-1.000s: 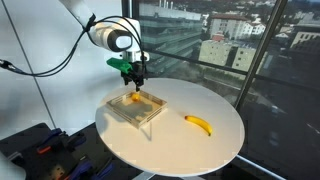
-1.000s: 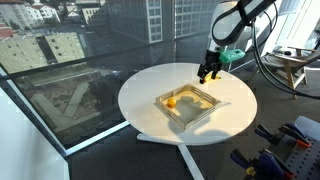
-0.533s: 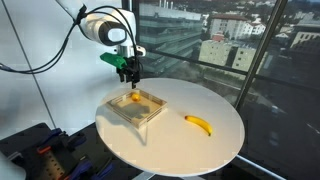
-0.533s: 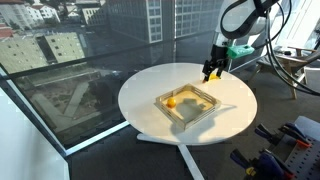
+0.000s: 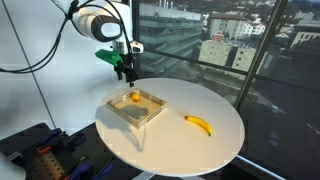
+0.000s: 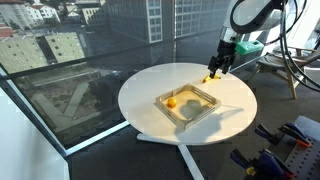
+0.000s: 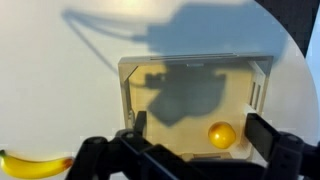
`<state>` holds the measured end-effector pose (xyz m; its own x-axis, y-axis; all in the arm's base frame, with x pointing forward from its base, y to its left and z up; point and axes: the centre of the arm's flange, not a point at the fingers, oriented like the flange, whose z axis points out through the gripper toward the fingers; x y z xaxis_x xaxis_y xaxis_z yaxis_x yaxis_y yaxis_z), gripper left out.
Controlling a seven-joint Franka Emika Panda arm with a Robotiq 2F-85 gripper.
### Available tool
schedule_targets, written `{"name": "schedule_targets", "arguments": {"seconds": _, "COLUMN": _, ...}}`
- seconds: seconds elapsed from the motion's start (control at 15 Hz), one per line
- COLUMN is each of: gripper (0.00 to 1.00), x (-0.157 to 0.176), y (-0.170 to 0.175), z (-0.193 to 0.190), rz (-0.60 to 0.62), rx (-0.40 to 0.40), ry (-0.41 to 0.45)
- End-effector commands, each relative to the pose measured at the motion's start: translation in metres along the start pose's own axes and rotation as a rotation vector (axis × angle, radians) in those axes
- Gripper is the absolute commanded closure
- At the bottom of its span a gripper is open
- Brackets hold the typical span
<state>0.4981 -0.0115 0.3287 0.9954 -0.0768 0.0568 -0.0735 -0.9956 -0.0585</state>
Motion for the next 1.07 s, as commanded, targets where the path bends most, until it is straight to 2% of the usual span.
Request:
{"name": "schedule_targets", "arguments": {"seconds": 0.0, "gripper": 0.0, "x": -0.0116, "y": 0.0033, "z": -0.0112, "rz": 0.022, "rx": -0.015, "ry": 0.017}}
{"name": "schedule_targets", "arguments": {"seconds": 0.2, "gripper": 0.0, "x": -0.0037, "y": 0.0035, "z": -0.0046, "rz": 0.01, "rx": -0.001, "ry": 0.007}}
{"name": "schedule_targets", "arguments": {"seconds": 1.0, "gripper": 0.0, "x": -0.0054, "y": 0.0045, "z": -0.005, "rz": 0.014, "rx": -0.001, "ry": 0.007}}
